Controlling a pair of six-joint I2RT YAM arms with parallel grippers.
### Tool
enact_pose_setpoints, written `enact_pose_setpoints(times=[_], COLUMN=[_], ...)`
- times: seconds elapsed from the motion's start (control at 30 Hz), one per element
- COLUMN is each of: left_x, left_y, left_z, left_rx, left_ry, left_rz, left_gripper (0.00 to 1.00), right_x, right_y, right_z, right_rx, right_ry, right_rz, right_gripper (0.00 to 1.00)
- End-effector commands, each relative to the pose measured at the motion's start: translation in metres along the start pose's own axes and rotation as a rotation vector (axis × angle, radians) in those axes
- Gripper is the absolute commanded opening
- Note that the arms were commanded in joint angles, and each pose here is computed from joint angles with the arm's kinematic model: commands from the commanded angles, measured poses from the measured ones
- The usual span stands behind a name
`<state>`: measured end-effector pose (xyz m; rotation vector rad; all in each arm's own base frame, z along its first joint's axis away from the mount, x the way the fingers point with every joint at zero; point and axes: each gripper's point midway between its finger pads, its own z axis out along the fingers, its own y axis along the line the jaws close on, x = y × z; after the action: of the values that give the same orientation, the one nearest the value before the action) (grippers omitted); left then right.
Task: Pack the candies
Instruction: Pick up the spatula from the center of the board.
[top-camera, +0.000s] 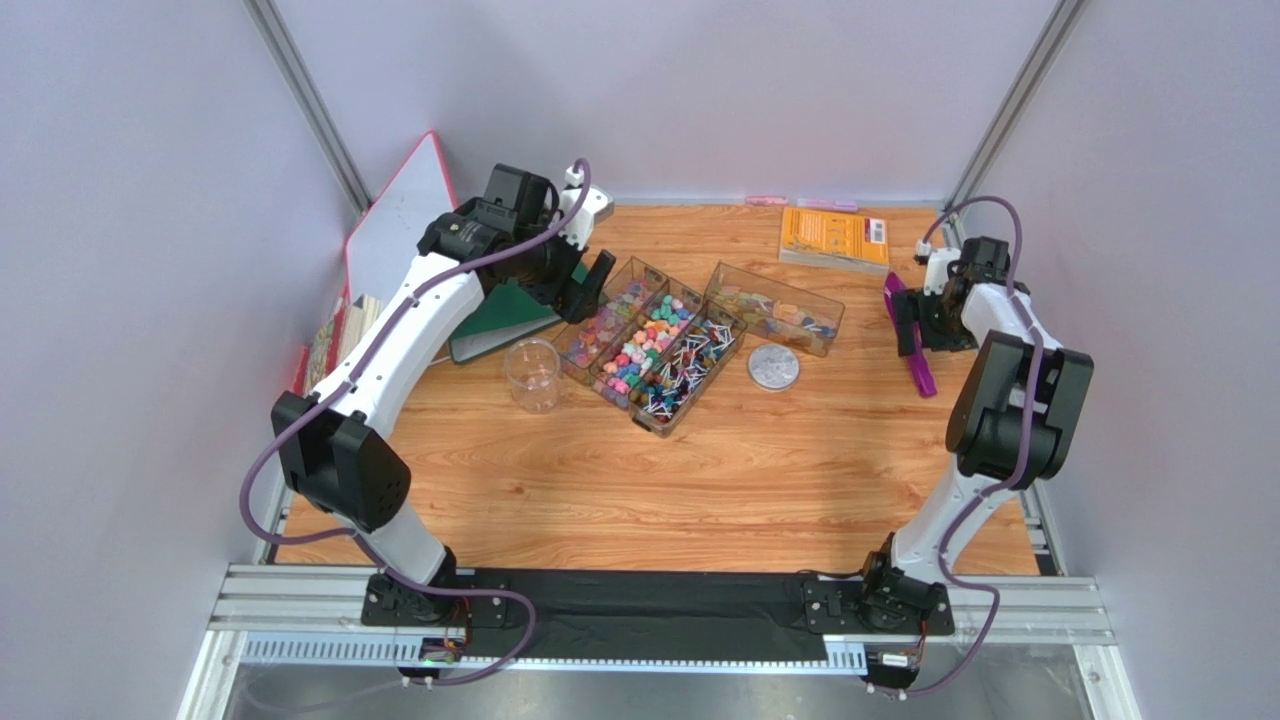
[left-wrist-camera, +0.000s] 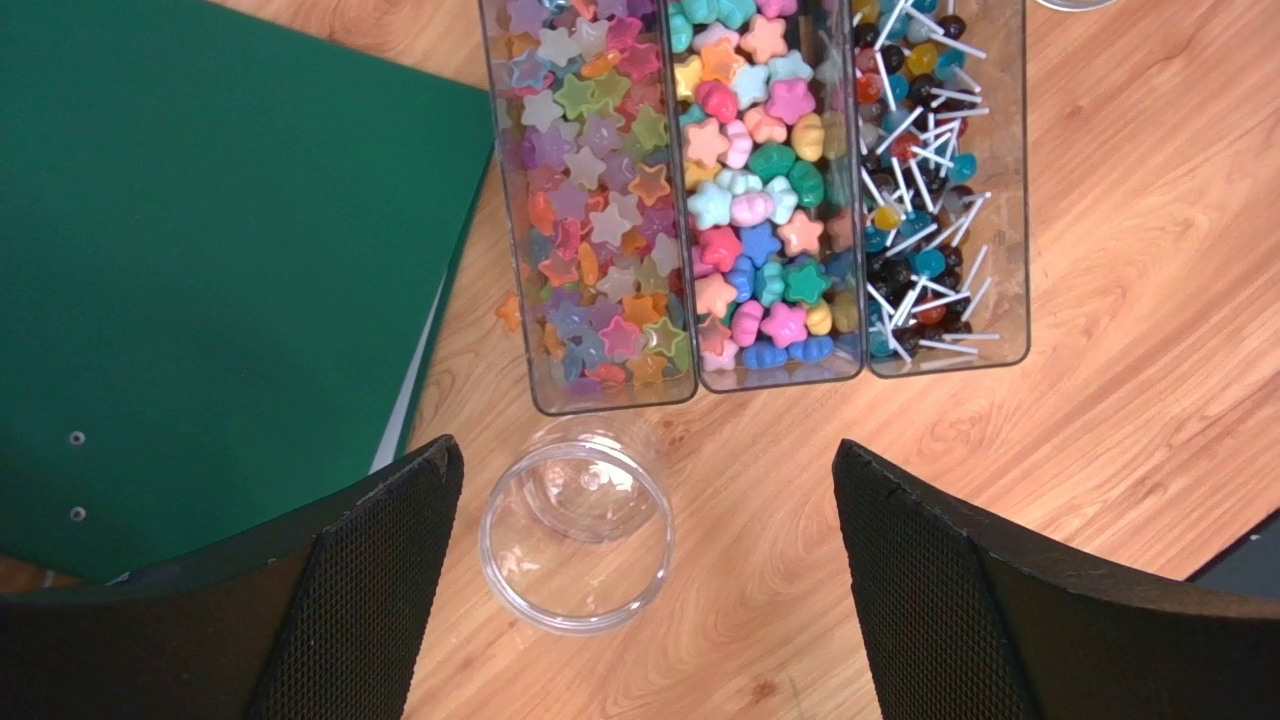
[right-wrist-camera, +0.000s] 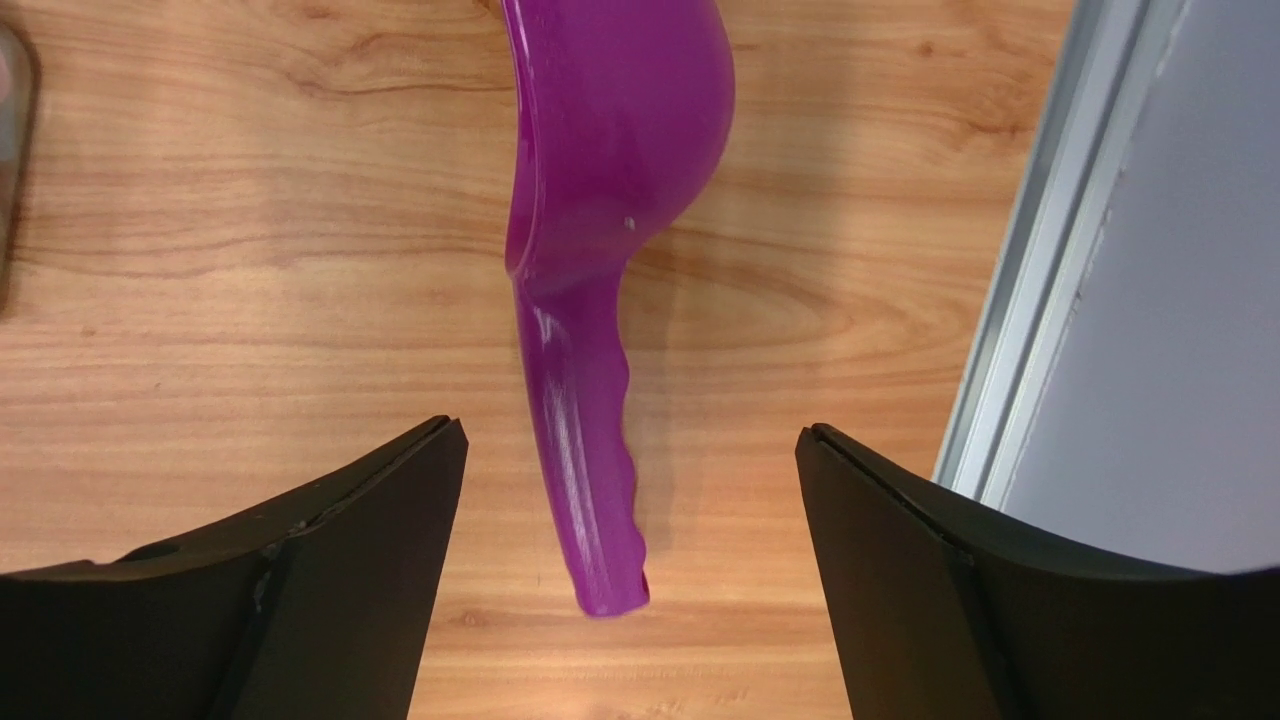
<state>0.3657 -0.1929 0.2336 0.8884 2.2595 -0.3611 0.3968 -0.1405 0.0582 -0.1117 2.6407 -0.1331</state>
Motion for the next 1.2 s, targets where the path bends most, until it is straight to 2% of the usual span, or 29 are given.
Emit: enact_pose_setpoints(times=[0.0, 0.07, 0.13, 0.3, 0.57, 0.63, 0.67, 0.73, 0.77, 0.87, 0.9, 0.97, 1.0, 1.03, 1.07, 1.1, 1.13, 1.17], left_x=[-0.002, -0.002, -0.003, -0.003, 0.002, 0.004, 0.005, 0.005, 0.007, 0.005, 0.001, -0.019, -0.031, -0.052, -0.065, -0.083, -0.101, -0.110], left_y=[0.001, 0.000, 0.001, 0.002, 0.001, 0.001, 0.001, 0.001, 0.002, 0.007, 0.008, 0.011, 0.009, 0.006, 0.002, -0.009, -0.029, -0.035], left_z=[-0.002, 0.000, 0.001, 0.002, 0.008, 0.009, 0.009, 0.008, 0.009, 0.009, 0.007, -0.003, -0.011, -0.014, -0.020, -0.042, -0.047, -0.058], left_rx=[-0.036, -0.037, -0.040, -0.043, -0.032, -0.033, -0.034, -0.033, -0.035, -0.062, -0.072, -0.085, -0.086, -0.076, -0.046, -0.007, 0.104, 0.152], left_ry=[0.004, 0.009, 0.010, 0.011, 0.028, 0.033, 0.035, 0.037, 0.040, 0.028, 0.015, -0.052, -0.105, -0.201, -0.280, -0.394, -0.533, -0.606], left_rz=[0.055, 0.065, 0.071, 0.075, 0.073, 0.075, 0.078, 0.081, 0.082, 0.092, 0.102, 0.143, 0.158, 0.176, 0.161, 0.183, 0.229, 0.204], left_gripper=[0.98, 0.98, 0.97, 0.96, 0.96, 0.95, 0.95, 0.95, 0.95, 0.94, 0.94, 0.96, 0.96, 0.96, 0.94, 0.92, 0.91, 0.91], right_x=[-0.033, -0.032, -0.029, -0.022, 0.004, 0.008, 0.008, 0.009, 0.008, -0.006, -0.004, -0.034, -0.028, -0.033, -0.054, -0.041, -0.042, -0.045], right_y=[-0.011, -0.011, -0.008, 0.001, 0.010, 0.012, 0.012, 0.012, 0.013, 0.019, 0.028, 0.050, 0.066, 0.087, 0.104, 0.122, 0.145, 0.164], right_z=[0.009, 0.019, 0.023, 0.026, 0.028, 0.029, 0.030, 0.026, 0.023, -0.006, -0.019, -0.062, -0.082, -0.098, -0.125, -0.142, -0.155, -0.177], right_rx=[0.005, -0.006, -0.030, -0.071, -0.080, -0.086, -0.086, -0.086, -0.089, -0.123, -0.166, -0.263, -0.336, -0.402, -0.461, -0.549, -0.616, -0.706], right_ry=[-0.074, -0.051, -0.030, -0.010, 0.034, 0.038, 0.039, 0.041, 0.034, -0.021, -0.012, -0.134, -0.112, -0.131, -0.205, -0.156, -0.153, -0.149], right_rz=[-0.047, -0.044, -0.032, -0.011, -0.017, -0.022, -0.022, -0.019, -0.030, -0.098, -0.127, -0.290, -0.339, -0.407, -0.467, -0.517, -0.557, -0.561], right_gripper=[0.84, 0.80, 0.69, 0.49, 0.49, 0.40, 0.31, 0.22, 0.12, 0.00, 0.00, 0.00, 0.00, 0.00, 0.00, 0.00, 0.00, 0.00])
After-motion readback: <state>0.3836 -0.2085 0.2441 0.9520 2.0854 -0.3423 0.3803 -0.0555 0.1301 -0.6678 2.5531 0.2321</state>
